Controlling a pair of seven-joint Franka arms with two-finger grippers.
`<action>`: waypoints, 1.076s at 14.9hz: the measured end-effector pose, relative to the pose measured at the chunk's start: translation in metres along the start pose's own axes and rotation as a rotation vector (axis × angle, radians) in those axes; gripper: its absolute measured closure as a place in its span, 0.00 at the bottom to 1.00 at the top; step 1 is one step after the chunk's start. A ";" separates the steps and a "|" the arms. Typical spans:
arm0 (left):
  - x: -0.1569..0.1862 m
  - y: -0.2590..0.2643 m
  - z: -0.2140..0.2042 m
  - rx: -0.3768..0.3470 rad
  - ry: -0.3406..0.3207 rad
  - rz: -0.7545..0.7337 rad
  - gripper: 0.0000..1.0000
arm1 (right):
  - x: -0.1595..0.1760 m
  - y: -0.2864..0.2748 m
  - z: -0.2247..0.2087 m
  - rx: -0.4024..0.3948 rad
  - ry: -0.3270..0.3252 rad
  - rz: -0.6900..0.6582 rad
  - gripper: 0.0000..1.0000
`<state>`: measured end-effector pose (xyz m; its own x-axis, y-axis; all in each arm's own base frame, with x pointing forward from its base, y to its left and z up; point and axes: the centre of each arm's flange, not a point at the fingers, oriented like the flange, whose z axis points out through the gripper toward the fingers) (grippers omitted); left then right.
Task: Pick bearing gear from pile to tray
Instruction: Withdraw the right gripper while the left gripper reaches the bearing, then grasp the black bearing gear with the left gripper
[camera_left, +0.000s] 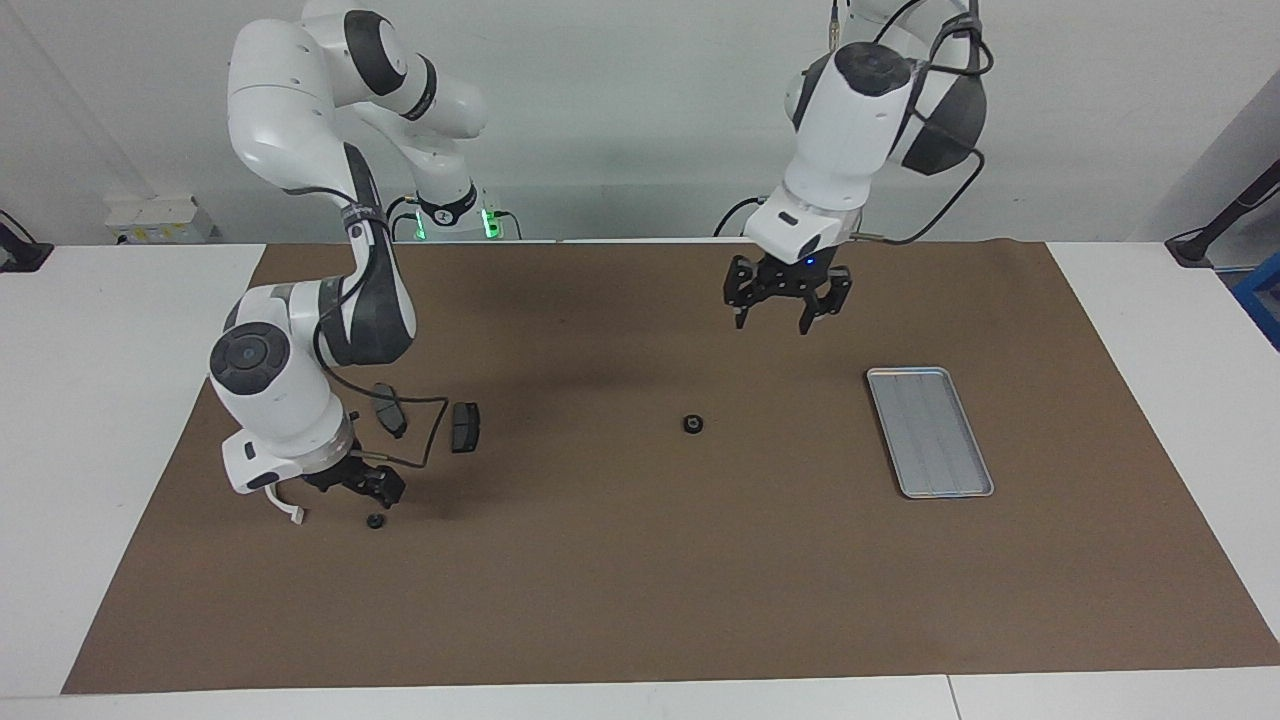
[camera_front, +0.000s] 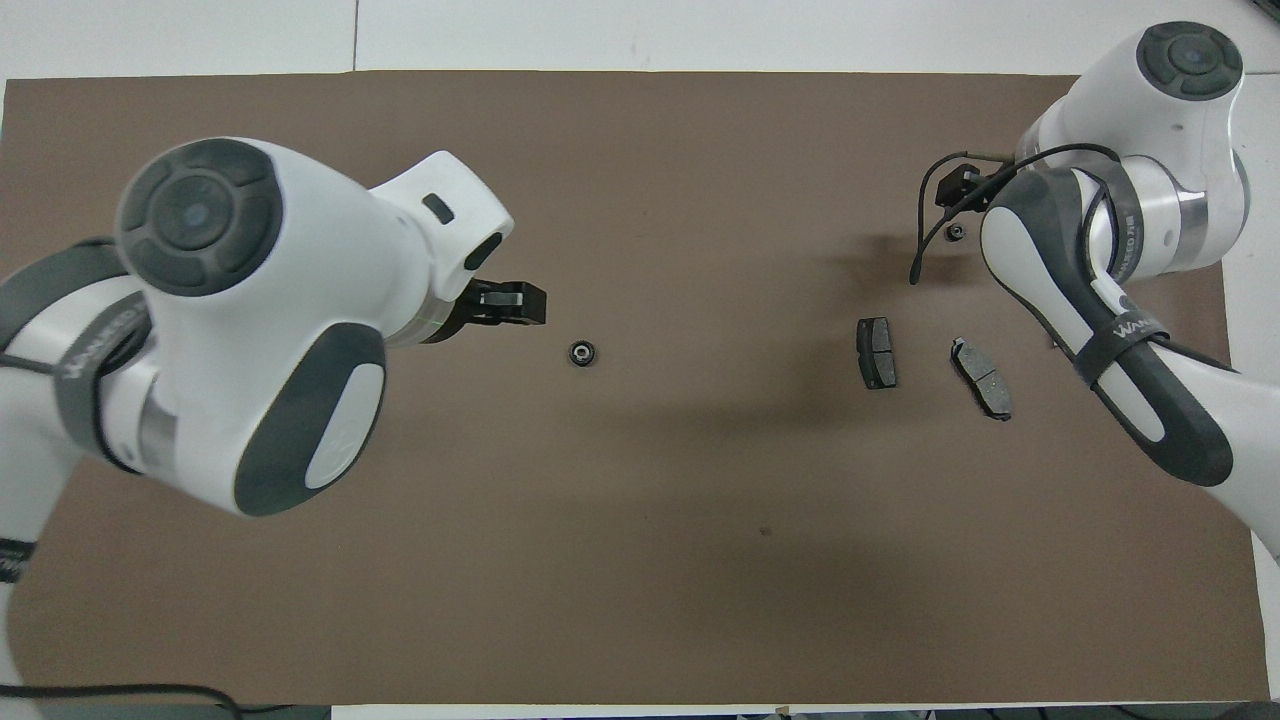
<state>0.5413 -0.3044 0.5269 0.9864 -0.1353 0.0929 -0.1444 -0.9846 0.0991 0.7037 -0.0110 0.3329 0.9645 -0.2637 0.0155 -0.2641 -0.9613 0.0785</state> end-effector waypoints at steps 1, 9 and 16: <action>0.012 0.005 0.018 -0.001 -0.005 0.002 0.10 | -0.003 0.002 0.013 0.002 0.004 -0.004 0.00; 0.055 0.048 0.155 -0.006 -0.040 0.046 0.10 | -0.016 -0.004 0.042 0.011 0.018 -0.029 0.00; 0.036 0.060 0.178 0.045 -0.082 0.106 0.10 | -0.016 -0.003 0.054 0.016 0.058 -0.045 0.10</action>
<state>0.5819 -0.3878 0.3603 0.9692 -0.2457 0.0187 -0.2463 -0.9680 0.0482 0.6886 -0.0082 0.2783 0.9740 -0.2155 0.0702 -0.2200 -0.9733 0.0649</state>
